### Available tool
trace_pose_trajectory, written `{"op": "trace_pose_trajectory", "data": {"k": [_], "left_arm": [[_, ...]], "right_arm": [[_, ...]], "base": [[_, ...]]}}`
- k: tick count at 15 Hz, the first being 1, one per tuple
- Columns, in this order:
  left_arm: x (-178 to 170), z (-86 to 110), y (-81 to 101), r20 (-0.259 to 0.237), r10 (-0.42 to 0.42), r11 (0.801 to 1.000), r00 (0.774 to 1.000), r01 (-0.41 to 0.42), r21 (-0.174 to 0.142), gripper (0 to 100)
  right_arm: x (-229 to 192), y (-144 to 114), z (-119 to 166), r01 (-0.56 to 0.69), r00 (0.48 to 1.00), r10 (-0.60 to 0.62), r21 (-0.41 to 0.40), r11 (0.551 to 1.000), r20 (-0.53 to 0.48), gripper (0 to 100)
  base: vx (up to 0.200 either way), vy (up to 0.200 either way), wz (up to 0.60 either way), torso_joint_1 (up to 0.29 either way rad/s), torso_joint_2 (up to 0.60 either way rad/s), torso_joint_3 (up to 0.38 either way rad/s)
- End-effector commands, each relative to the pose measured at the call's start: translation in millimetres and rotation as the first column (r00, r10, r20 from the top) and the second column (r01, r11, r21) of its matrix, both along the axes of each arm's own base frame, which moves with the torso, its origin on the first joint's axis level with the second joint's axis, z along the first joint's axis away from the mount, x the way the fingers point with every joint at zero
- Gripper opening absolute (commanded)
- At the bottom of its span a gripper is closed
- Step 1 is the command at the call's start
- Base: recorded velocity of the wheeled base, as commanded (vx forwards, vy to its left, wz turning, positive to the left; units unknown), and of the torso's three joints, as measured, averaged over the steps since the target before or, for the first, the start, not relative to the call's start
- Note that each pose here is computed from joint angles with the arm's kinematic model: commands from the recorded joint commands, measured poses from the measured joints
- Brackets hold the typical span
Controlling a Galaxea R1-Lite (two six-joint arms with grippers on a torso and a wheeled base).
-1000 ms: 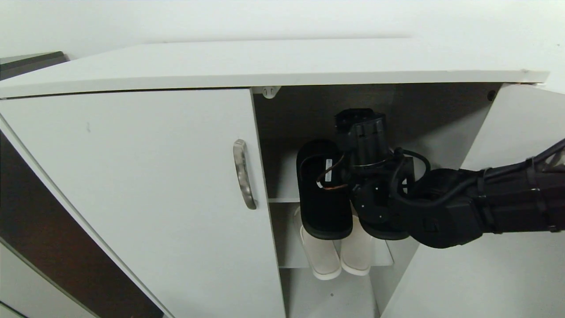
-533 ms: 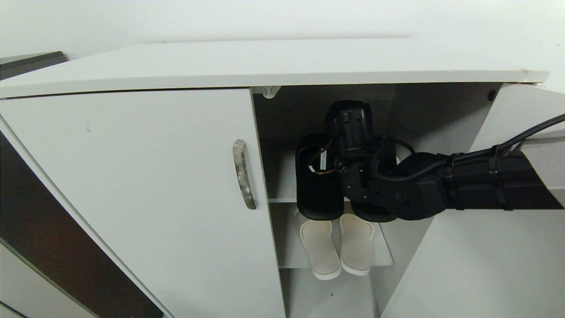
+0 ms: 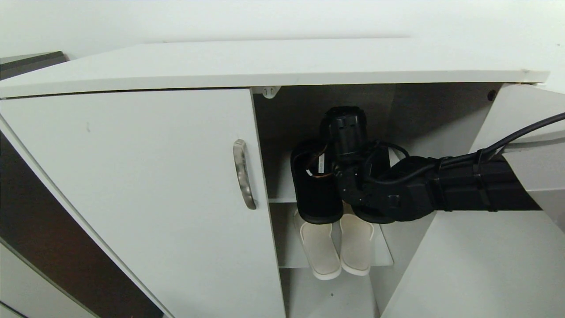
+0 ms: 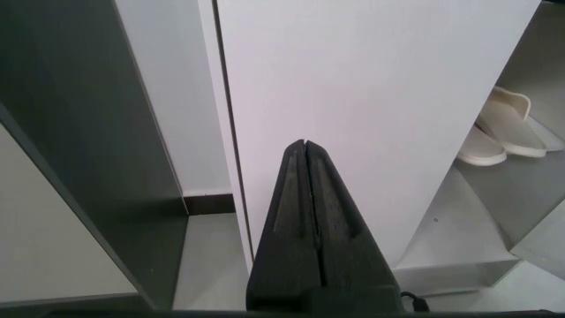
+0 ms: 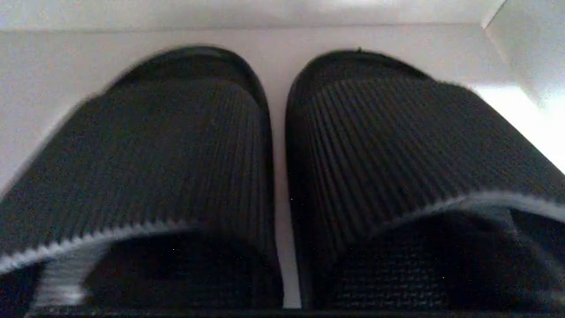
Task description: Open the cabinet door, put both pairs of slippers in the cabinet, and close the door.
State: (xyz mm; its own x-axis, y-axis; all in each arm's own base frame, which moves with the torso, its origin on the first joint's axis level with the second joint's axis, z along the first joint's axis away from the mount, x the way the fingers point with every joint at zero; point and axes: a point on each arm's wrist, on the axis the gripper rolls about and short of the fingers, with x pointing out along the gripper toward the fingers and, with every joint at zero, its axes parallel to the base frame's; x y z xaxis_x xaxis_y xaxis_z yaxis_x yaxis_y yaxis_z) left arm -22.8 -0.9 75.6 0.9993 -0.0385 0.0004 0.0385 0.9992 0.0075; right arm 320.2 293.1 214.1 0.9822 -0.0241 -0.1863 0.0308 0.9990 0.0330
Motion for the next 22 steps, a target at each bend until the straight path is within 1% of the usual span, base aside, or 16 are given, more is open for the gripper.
{"op": "trace_pose_trajectory", "data": {"k": [1, 7, 10, 12, 13, 15, 18, 22], "left_arm": [[0, 0.0, 0.0, 0.000, 0.000, 1.000, 1.000, 0.000, 0.000, 0], [0, 0.0, 0.0, 0.000, 0.000, 1.000, 1.000, 0.000, 0.000, 0], [0, 0.0, 0.0, 0.000, 0.000, 1.000, 1.000, 0.000, 0.000, 0], [0, 0.0, 0.0, 0.000, 0.000, 1.000, 1.000, 0.000, 0.000, 0], [0, 0.0, 0.0, 0.000, 0.000, 1.000, 1.000, 0.000, 0.000, 0], [0, 0.0, 0.0, 0.000, 0.000, 1.000, 1.000, 0.000, 0.000, 0], [0, 0.0, 0.0, 0.000, 0.000, 1.000, 1.000, 0.000, 0.000, 0], [0, 0.0, 0.0, 0.000, 0.000, 1.000, 1.000, 0.000, -0.001, 0]], "right_arm": [[-6, -3, 1, -0.004, 1.000, 0.004, -0.006, 1.000, -0.006, 100], [-45, -11, 13, -0.052, 0.999, 0.052, -0.007, 0.999, -0.010, 100], [-88, -18, 25, -0.124, 0.992, 0.124, 0.001, 0.992, -0.008, 100], [-109, -21, 19, -0.168, 0.986, 0.168, -0.002, 0.986, -0.011, 100], [-118, -24, 15, -0.185, 0.983, 0.185, 0.001, 0.983, -0.004, 0], [-132, -31, 5, -0.213, 0.977, 0.212, -0.016, 0.977, -0.012, 0], [-147, -38, 4, -0.247, 0.969, 0.247, 0.001, 0.969, -0.003, 0], [-147, -38, -2, -0.254, 0.967, 0.253, -0.007, 0.967, -0.011, 0]], "base": [[0.000, 0.000, 0.00, 0.000, 0.00, 0.000], [0.000, 0.000, 0.00, 0.000, 0.00, 0.000], [0.000, 0.000, 0.00, 0.000, 0.00, 0.000], [0.000, 0.000, 0.00, 0.000, 0.00, 0.000], [0.000, 0.000, 0.00, 0.000, 0.00, 0.000], [0.000, 0.000, 0.00, 0.000, 0.00, 0.000], [0.000, 0.000, 0.00, 0.000, 0.00, 0.000], [0.000, 0.000, 0.00, 0.000, 0.00, 0.000]]}}
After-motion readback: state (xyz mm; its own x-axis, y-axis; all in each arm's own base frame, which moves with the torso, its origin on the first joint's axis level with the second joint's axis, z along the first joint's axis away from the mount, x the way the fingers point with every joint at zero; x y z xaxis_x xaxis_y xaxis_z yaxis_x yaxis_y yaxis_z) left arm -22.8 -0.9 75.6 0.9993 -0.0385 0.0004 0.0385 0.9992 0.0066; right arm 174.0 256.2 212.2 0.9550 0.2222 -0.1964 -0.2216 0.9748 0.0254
